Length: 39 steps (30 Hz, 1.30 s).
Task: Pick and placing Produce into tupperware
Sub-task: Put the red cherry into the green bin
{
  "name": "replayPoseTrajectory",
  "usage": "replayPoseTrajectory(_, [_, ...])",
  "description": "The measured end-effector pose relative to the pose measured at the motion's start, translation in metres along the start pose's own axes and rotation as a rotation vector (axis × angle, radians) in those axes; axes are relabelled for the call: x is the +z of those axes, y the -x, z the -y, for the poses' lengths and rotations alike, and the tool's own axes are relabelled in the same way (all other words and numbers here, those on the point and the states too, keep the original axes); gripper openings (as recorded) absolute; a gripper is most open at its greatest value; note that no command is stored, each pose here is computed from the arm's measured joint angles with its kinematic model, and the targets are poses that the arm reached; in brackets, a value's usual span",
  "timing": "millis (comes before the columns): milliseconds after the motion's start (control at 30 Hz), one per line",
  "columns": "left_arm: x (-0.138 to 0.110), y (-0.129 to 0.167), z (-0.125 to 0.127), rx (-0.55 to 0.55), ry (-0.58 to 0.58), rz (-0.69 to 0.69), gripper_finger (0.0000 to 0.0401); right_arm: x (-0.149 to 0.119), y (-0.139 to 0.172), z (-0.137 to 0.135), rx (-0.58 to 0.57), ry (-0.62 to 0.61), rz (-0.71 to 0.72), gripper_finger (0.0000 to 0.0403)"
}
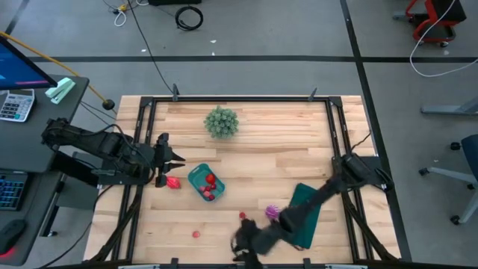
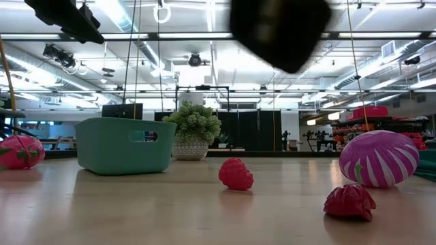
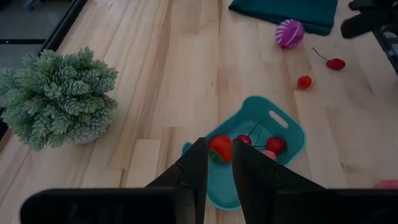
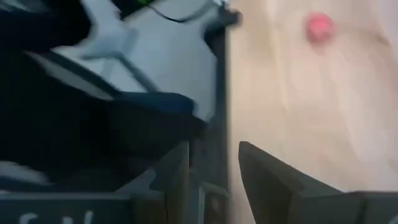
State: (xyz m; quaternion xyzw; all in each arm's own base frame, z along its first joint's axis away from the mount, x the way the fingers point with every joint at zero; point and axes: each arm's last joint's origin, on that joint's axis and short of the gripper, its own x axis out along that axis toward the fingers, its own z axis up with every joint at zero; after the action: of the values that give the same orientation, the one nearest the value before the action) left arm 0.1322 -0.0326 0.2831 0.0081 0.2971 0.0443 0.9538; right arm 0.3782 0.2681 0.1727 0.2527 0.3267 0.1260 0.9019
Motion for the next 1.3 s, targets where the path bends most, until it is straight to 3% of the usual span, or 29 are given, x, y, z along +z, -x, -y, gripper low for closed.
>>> replayPoseTrajectory(200, [0.0,0.0,0.0,0.0,0.0,0.0,0.008,-0.029,0.007,-0.004,-0.259,-0.175,0.042,0.0149])
replayPoseTrajectory(400, [0.0,0.0,0.0,0.0,0.001,0.001,0.0073,-0.034,0.008,0.005,-0.296,-0.255,-0.073,0.0149])
replayPoseTrajectory(600, [0.0,0.0,0.0,0.0,0.001,0.001,0.0073,-0.04,0.012,0.019,-0.401,-0.208,-0.197,0.0149])
replayPoseTrajectory(767, [0.0,0.0,0.0,0.0,0.0,0.0,0.0077,-0.038,0.012,0.026,-0.425,-0.141,-0.227,0.0151])
replayPoseTrajectory(1100, [0.0,0.0,0.0,0.0,-0.001,0.0,0.0067,-0.041,0.015,0.034,-0.472,-0.125,-0.286,0.0151])
replayPoseTrajectory(1300, [0.0,0.0,0.0,0.0,-0.003,0.0,0.0073,-0.04,0.016,0.039,-0.511,-0.02,-0.295,0.0151])
